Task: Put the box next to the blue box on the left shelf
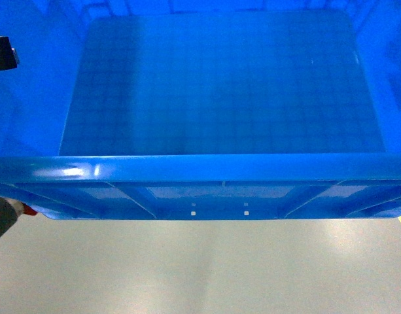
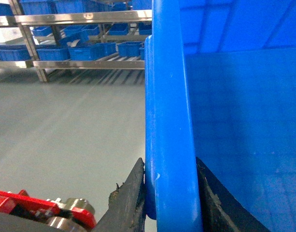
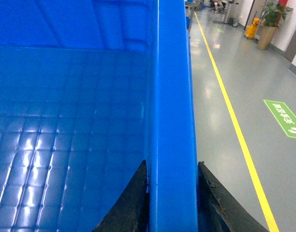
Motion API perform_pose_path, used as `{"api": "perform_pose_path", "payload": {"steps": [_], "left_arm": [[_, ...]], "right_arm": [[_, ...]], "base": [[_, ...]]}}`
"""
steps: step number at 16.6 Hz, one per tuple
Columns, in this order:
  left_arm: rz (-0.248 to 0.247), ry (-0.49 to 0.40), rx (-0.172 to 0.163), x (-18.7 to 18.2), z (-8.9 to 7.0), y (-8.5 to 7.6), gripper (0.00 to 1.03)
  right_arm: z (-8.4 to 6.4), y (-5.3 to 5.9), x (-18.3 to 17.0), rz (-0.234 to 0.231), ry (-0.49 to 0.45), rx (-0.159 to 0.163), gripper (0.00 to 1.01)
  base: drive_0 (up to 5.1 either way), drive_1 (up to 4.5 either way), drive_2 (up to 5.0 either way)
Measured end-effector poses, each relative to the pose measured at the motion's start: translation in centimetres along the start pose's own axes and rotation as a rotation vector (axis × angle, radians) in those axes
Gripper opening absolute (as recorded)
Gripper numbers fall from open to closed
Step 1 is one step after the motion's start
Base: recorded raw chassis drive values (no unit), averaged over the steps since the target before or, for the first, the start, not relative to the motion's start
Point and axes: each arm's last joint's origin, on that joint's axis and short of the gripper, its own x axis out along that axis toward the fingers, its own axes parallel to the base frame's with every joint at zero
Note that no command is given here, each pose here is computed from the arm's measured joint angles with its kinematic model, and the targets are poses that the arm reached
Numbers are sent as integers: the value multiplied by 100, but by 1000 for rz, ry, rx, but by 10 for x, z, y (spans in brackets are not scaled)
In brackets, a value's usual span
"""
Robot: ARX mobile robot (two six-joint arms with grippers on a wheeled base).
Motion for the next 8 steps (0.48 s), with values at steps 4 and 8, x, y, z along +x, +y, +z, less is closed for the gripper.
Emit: {"api": "perform_pose_path", "payload": {"steps": [4,8], "left_arm": [[0,0,0,0,0,0,20],[0,1,0,0,0,0,20]], "right_arm": [[0,0,0,0,0,0,22],[0,0,0,0,1,-1,22]], "base": [[-145,-145,-145],[-145,-145,-145]]}}
